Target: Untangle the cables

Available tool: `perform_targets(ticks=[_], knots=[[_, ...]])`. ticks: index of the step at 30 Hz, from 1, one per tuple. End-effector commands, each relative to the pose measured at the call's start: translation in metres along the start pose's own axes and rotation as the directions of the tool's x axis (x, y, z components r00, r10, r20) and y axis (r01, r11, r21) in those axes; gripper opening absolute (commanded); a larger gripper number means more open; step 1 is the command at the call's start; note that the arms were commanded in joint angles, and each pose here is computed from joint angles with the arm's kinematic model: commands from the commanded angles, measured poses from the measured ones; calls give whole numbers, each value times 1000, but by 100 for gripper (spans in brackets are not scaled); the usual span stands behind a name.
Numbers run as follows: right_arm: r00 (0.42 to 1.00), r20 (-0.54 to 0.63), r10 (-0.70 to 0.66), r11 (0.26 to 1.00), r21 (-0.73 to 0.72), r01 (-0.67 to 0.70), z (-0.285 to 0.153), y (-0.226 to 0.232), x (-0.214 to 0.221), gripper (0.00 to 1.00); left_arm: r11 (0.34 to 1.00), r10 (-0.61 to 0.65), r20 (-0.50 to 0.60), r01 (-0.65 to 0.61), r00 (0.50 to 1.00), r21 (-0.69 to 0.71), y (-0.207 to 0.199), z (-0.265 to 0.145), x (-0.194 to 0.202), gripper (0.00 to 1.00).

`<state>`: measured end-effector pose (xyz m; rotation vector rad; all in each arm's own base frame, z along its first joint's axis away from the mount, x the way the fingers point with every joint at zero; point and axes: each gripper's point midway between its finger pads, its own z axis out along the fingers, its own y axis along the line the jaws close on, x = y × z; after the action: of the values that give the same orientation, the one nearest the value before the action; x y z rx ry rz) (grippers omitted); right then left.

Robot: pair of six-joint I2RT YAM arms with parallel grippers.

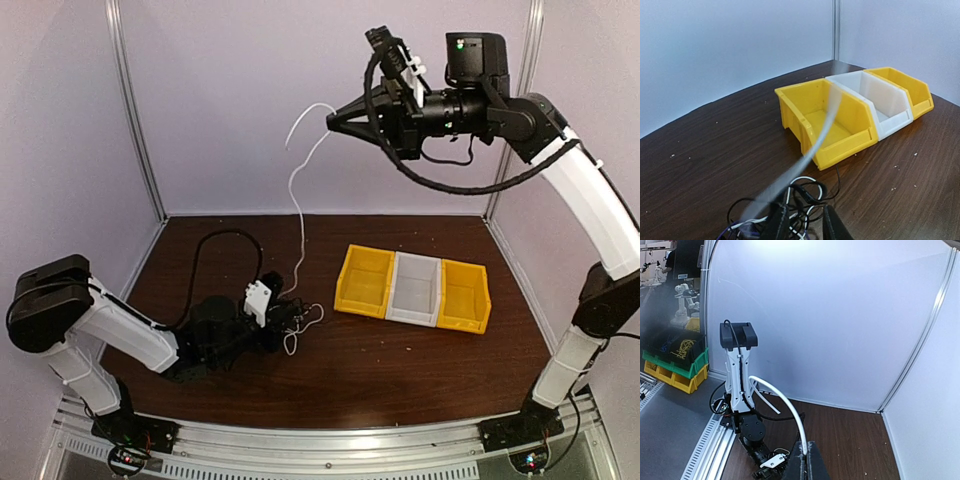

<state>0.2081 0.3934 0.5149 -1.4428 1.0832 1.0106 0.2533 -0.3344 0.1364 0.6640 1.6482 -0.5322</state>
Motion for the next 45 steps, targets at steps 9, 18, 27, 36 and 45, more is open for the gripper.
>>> perform_targets(ticks=[9,18,27,36,45], knots=[[996,76,-49,998,30,47,-47,4,-37,0,992,-110,-60,106,992,-74,28,-3,35,26],[1000,-22,3,995,98,-1,-48,-8,7,0,988,-155,-69,155,985,-6,14,-3,-1,58],[992,-86,97,979,188,-80,-68,-31,60,0,981,-180,-118,186,977,46,-2,-11,-21,71],[973,-126,193,943,299,-149,-99,-52,115,0,988,-155,-180,150,971,-41,12,-17,-61,82],[959,-120,258,899,394,-193,-111,-74,141,0,984,-136,-260,100,956,-149,37,11,-131,84]])
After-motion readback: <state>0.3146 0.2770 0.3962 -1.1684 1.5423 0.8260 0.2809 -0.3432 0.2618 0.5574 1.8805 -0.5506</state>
